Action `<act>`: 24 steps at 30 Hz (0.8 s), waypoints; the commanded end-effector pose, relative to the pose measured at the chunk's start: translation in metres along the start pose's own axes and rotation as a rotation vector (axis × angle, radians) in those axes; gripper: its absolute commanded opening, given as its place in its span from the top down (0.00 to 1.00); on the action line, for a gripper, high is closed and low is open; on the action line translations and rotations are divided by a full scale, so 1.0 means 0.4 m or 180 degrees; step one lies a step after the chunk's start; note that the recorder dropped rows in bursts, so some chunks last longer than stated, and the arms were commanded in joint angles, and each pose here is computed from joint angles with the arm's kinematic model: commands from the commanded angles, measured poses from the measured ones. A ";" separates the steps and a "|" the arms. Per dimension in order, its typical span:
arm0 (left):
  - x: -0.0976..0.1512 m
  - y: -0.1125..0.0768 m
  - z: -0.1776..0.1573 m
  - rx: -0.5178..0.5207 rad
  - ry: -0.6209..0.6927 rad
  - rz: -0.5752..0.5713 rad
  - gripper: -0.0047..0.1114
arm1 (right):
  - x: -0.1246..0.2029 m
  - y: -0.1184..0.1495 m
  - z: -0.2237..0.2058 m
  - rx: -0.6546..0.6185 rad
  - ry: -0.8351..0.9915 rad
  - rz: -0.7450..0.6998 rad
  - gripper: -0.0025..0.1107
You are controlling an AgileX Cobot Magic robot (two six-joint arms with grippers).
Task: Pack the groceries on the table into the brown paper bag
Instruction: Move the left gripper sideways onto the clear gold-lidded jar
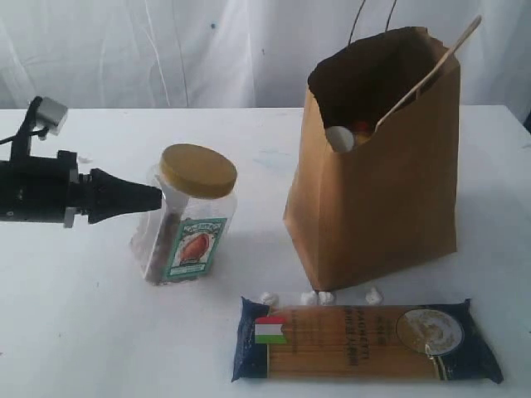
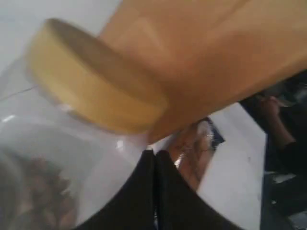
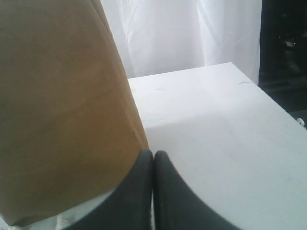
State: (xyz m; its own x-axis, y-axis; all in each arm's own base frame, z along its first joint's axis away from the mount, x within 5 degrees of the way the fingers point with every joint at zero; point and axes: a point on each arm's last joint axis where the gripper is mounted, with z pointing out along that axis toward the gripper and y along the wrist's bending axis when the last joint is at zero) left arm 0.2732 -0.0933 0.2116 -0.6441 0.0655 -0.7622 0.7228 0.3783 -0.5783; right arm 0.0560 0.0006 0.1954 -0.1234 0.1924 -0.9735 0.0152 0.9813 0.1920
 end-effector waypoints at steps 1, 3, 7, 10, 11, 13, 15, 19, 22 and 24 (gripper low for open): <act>-0.047 -0.015 -0.003 0.0206 -0.0211 0.0160 0.96 | 0.003 -0.001 0.000 0.0016 -0.0013 0.0006 0.98; -0.070 -0.009 -0.018 0.0067 -0.0281 0.0228 0.96 | 0.003 -0.001 0.000 0.0016 -0.0013 0.0006 0.98; -0.138 0.055 -0.104 -0.0877 -0.0735 0.0296 0.96 | 0.003 -0.001 0.000 0.0016 -0.0013 0.0006 0.98; -0.132 0.100 -0.114 -0.1304 -0.0654 0.0684 0.96 | 0.003 -0.001 0.000 0.0016 -0.0013 0.0006 0.98; -0.122 0.126 -0.101 -0.1240 -0.0716 0.0757 0.96 | 0.003 -0.001 0.000 0.0016 -0.0013 0.0006 0.98; -0.116 0.152 -0.072 -0.0825 -0.0798 0.1183 0.96 | 0.003 -0.001 0.000 0.0016 -0.0013 0.0006 0.98; -0.134 0.190 -0.044 -0.0588 -0.0858 0.1286 0.96 | 0.003 -0.001 0.000 0.0016 -0.0013 0.0006 0.98; -0.138 0.255 -0.006 -0.0575 -0.0716 0.1074 0.96 | 0.003 -0.001 0.000 0.0016 -0.0013 0.0006 0.98; -0.114 0.300 0.033 -0.0399 -0.0497 0.0764 0.96 | 0.003 -0.001 0.000 0.0016 -0.0013 0.0006 0.98; -0.084 0.314 0.057 -0.0301 -0.0233 0.0676 0.96 | 0.003 -0.001 0.000 0.0016 -0.0013 0.0006 0.98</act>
State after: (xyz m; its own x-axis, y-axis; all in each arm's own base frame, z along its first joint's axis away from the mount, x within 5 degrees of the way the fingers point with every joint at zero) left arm 0.3935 -0.0624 0.1653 -0.4207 0.0523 -0.9057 0.7999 0.4924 -0.3431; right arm 0.0560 0.0006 0.1954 -0.1234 0.1924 -0.9735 0.0152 0.9813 0.1920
